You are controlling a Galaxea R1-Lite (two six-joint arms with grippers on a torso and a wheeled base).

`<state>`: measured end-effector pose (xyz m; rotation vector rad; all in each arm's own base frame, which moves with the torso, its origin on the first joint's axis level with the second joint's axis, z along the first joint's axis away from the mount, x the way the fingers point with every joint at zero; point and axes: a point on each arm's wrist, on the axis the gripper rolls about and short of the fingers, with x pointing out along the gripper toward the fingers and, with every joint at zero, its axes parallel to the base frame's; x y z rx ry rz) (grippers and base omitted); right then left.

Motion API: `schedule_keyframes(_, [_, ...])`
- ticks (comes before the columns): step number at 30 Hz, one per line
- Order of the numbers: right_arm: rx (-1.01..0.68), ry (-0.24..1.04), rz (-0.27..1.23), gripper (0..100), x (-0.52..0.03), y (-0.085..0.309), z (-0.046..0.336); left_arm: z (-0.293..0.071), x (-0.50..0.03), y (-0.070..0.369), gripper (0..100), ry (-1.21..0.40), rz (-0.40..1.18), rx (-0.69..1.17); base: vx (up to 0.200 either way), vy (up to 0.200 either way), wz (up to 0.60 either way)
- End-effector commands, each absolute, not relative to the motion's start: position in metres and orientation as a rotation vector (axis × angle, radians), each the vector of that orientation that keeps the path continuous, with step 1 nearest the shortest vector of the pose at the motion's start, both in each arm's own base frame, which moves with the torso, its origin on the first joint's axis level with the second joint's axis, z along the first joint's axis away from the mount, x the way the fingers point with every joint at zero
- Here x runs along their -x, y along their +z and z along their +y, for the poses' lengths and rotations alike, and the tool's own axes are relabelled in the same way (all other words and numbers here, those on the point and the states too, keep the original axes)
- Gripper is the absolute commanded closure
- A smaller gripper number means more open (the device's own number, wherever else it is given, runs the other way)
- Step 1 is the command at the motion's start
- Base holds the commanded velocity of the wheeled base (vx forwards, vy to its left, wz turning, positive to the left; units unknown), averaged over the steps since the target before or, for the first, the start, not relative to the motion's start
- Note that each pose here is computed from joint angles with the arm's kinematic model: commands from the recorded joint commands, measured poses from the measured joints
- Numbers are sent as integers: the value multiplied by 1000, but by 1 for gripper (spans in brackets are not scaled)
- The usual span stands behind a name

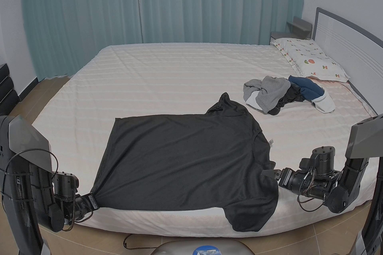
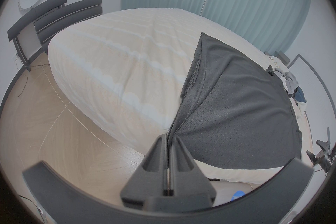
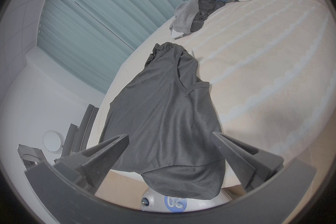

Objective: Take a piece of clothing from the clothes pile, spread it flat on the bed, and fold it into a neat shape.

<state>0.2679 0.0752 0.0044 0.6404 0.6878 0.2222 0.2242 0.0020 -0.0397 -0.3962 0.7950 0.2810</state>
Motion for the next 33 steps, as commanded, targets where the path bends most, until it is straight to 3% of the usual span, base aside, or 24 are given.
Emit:
schedule_keyframes(1, [-640,222,690,0,-268,4,75,2,-224,-40,100,280,795,401,0,0,0])
schedule_keyframes(4, [-640,220,691,0,-268,3,75,2,-224,-39,100,270,793,411,0,0,0])
schedule_keyframes(5, [-640,220,691,0,-268,3,75,2,-224,-39,0,270,793,411,0,0,0])
schedule_keyframes(14, [-637,217,695,0,-271,2,76,7,-227,-33,0,145,791,497,0,0,0])
schedule_keyframes(16, [-642,216,692,0,-269,4,72,17,-227,-32,0,6,808,576,0,0,0])
schedule_keyframes(20, [-650,192,697,0,-265,3,65,22,-233,-34,0,-55,793,543,0,0,0])
schedule_keyframes(33, [-710,212,723,0,-245,1,45,24,-235,-52,0,-85,841,455,0,0,0])
